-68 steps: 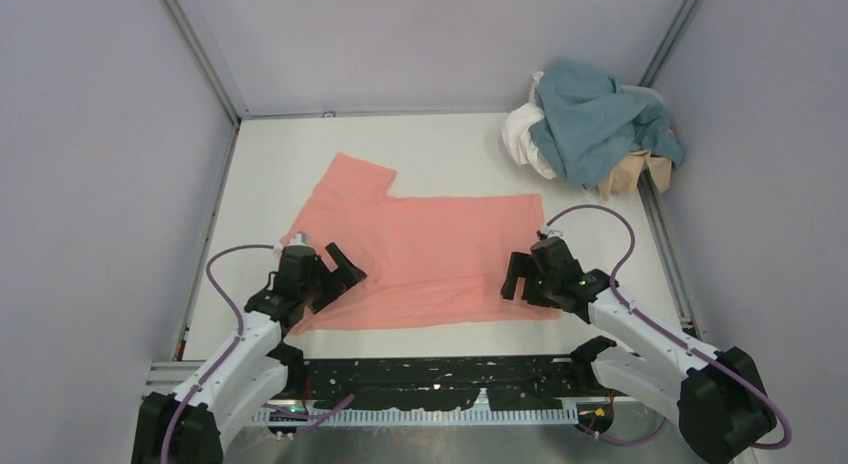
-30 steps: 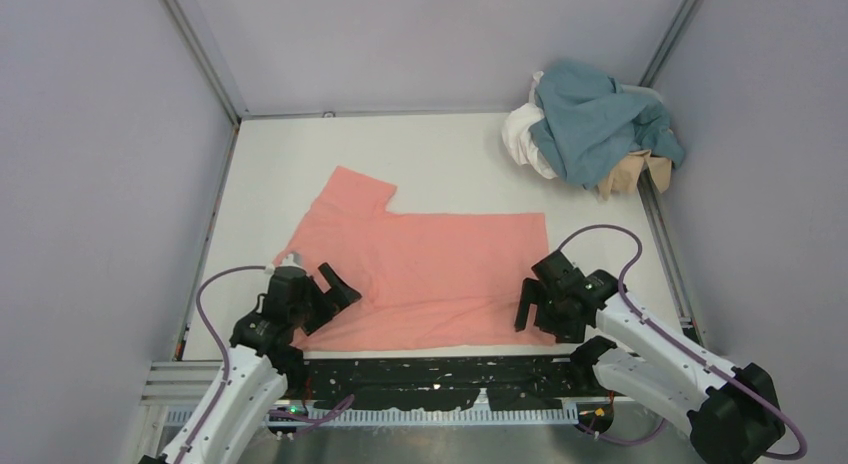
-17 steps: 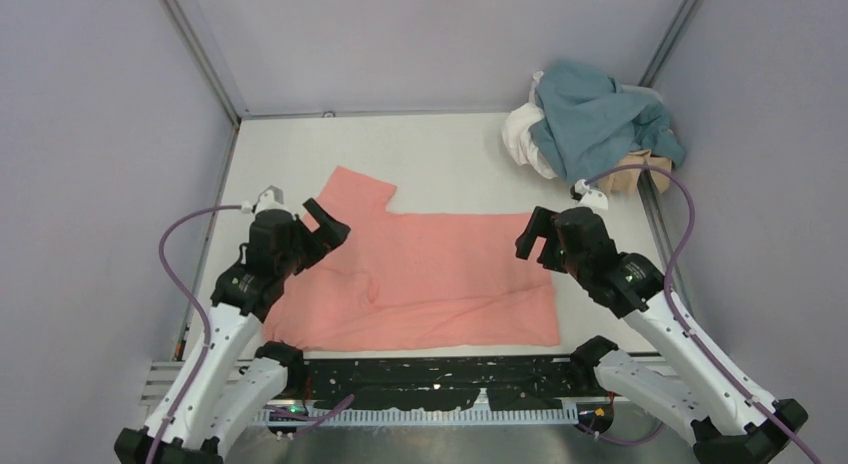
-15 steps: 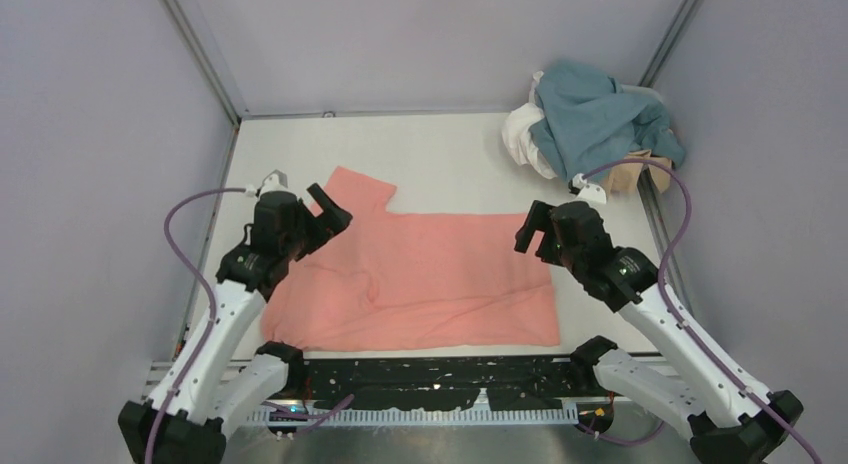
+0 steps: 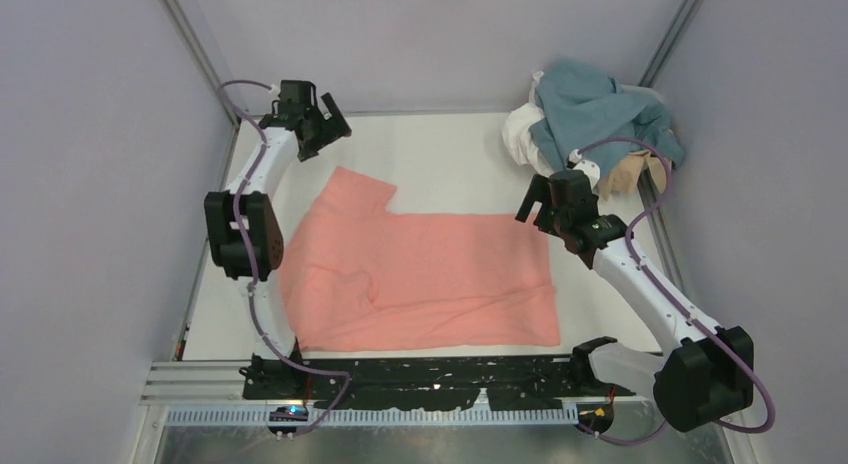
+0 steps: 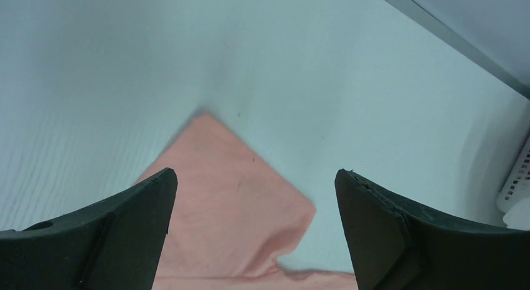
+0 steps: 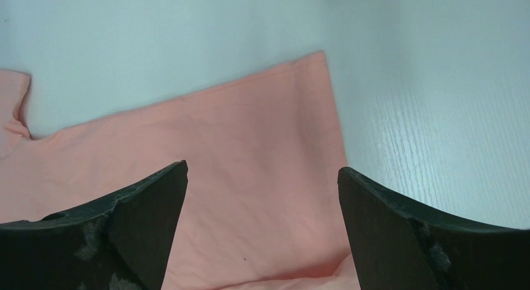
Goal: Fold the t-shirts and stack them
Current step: Grab the side of the flattened tshirt furthest away from the robot with both arms, then fold the other side of the tshirt into a rectangle
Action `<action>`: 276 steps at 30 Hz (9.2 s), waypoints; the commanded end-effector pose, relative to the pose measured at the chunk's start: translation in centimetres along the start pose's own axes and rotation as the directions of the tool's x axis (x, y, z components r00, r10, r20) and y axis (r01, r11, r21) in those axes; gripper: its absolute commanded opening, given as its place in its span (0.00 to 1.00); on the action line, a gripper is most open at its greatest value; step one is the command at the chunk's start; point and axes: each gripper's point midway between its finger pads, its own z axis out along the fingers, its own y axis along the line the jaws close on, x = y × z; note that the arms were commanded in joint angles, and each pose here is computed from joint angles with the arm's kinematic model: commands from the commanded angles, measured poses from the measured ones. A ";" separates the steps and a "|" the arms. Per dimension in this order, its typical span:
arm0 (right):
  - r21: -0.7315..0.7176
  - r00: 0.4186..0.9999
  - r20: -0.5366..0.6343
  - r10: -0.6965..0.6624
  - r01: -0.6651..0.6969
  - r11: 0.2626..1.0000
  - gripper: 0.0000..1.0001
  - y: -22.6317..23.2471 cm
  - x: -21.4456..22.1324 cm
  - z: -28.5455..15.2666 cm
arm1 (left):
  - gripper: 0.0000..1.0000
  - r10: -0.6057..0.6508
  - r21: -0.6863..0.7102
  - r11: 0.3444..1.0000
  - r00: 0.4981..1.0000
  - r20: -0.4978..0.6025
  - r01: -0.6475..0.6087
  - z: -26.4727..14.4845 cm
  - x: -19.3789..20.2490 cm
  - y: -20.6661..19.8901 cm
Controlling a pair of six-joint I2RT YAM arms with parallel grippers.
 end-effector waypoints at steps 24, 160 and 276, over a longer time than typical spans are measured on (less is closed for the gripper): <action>-0.082 0.999 -0.040 0.031 -0.034 0.996 0.95 1.4 0.4 2.7 | 1.00 -0.145 -0.100 0.987 0.977 -0.160 0.130 11.7 2.3 3.0; 0.415 0.970 -0.241 0.028 0.077 0.907 0.54 -5.3 2.2 14.6 | 0.00 0.200 -0.164 0.945 0.898 -0.393 -0.283 7.6 9.9 2.3; 0.146 0.934 -0.349 -0.075 0.133 0.980 0.21 -6.7 12.3 0.8 | 0.21 -0.225 -0.289 0.934 0.974 -0.017 0.211 -20.6 28.0 19.6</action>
